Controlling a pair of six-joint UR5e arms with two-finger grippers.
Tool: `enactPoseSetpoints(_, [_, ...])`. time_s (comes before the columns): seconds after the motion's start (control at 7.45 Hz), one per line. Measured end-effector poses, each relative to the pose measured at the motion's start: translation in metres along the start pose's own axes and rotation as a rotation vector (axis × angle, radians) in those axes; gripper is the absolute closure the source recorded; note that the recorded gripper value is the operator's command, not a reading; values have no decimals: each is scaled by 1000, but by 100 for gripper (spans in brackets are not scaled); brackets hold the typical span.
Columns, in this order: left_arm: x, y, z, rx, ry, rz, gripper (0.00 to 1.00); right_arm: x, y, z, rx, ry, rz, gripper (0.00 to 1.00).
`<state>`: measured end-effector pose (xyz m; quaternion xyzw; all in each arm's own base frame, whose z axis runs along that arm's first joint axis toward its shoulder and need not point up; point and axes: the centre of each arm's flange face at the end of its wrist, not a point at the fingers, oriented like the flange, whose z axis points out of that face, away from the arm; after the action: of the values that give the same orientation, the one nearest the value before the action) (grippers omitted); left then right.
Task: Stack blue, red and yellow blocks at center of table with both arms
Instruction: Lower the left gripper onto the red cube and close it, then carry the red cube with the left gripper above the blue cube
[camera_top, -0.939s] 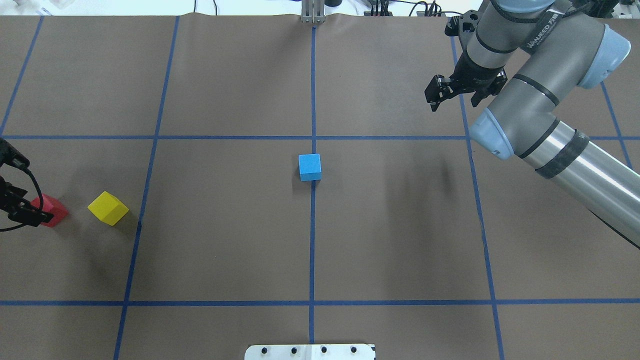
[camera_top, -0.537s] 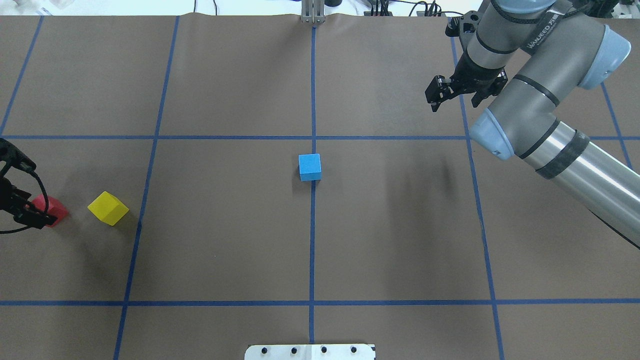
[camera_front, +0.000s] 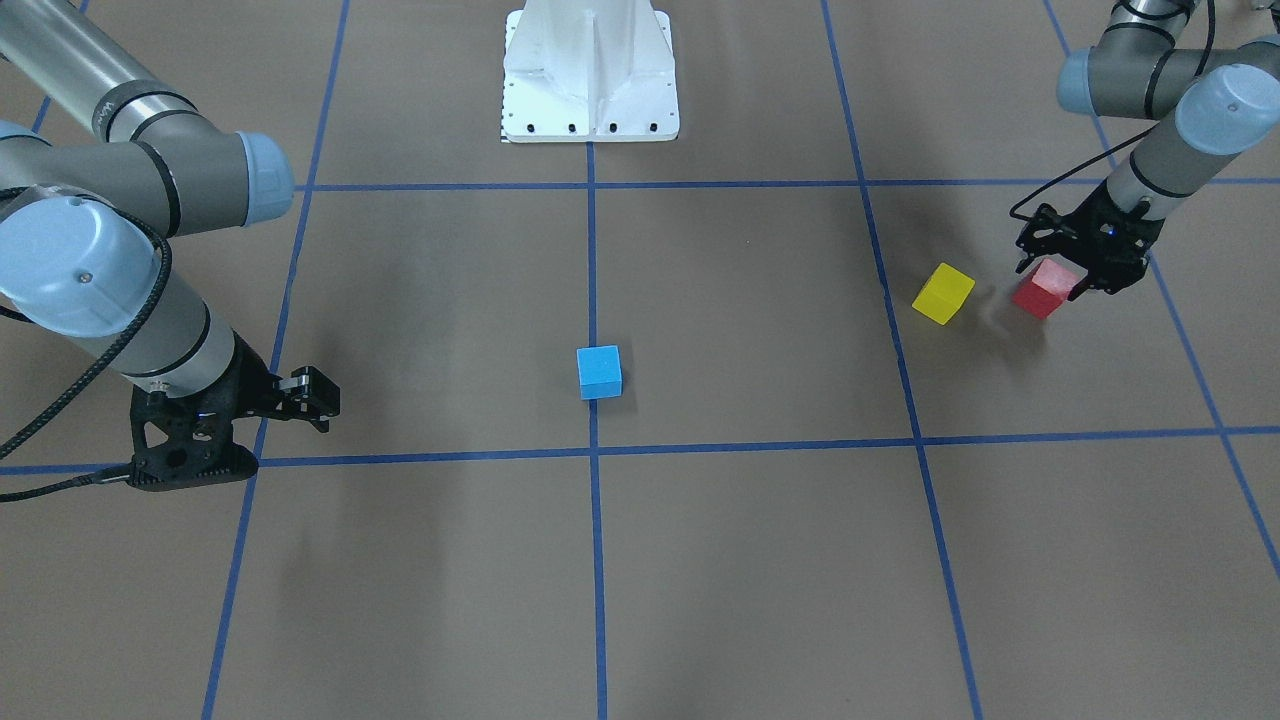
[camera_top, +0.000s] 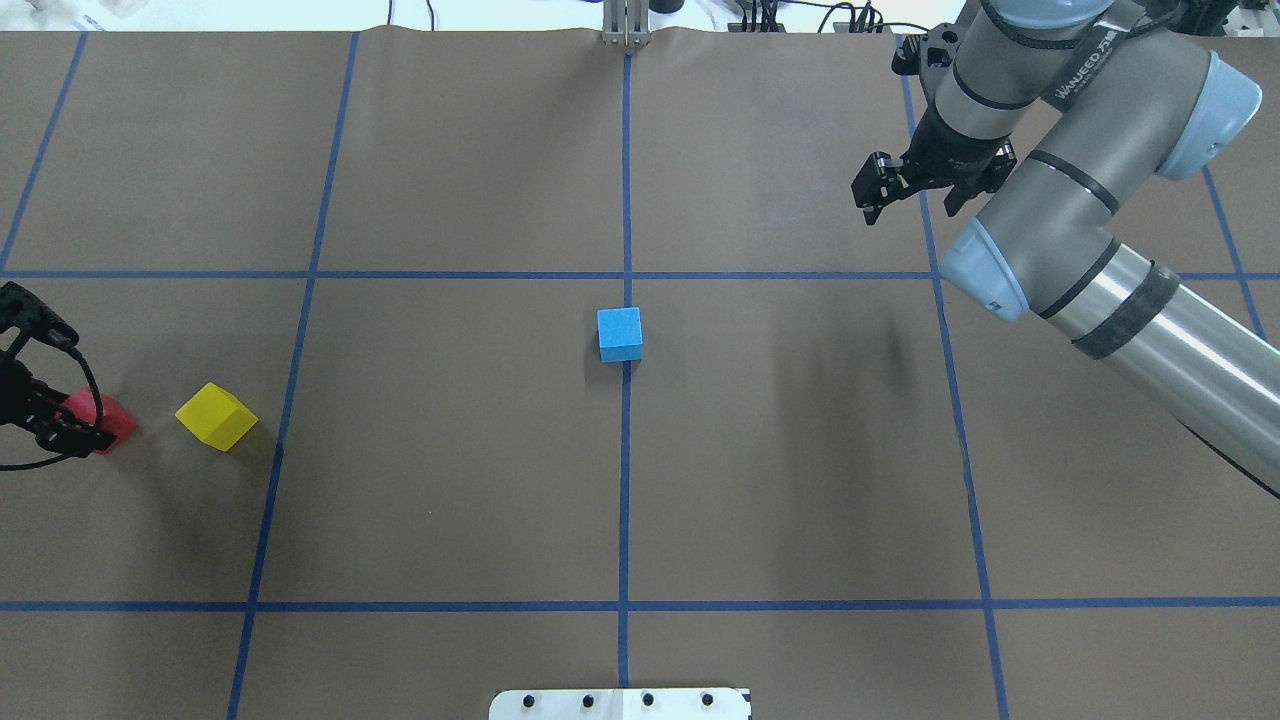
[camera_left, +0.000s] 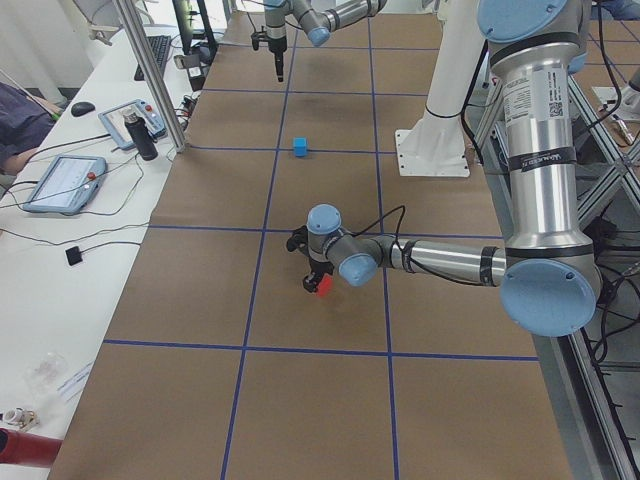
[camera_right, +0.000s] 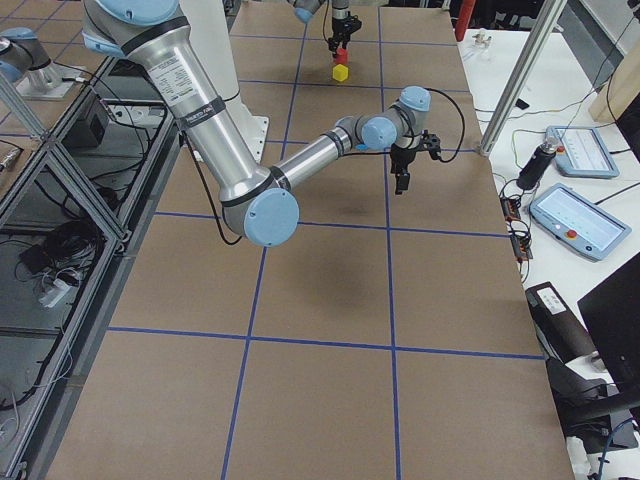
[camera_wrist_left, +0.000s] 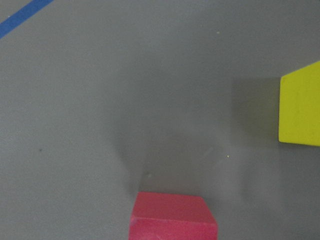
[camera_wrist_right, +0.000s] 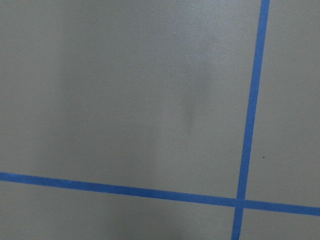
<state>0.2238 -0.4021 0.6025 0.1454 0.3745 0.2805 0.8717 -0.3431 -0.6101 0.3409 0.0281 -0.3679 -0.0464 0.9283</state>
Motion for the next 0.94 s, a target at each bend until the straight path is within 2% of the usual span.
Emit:
enactPoseSetpoints(0.4, [5,-5,-10,9,-2,-8,100,-1,0,-1,2,-2,2,1])
enactPoseSetpoints(0.54, [14,-15,-20,-5,-3,-22,100,-2,0,-2,2,-2,1,1])
enactPoseSetpoints(0.67, [30,-41,-36,-31,-10,-45,100,-2,0,-3,2,-5,-1,1])
enactPoseSetpoints(0.94, [78,-136,-74,-67,-23,-132,100,1,-2,-6,-2,-14,0,1])
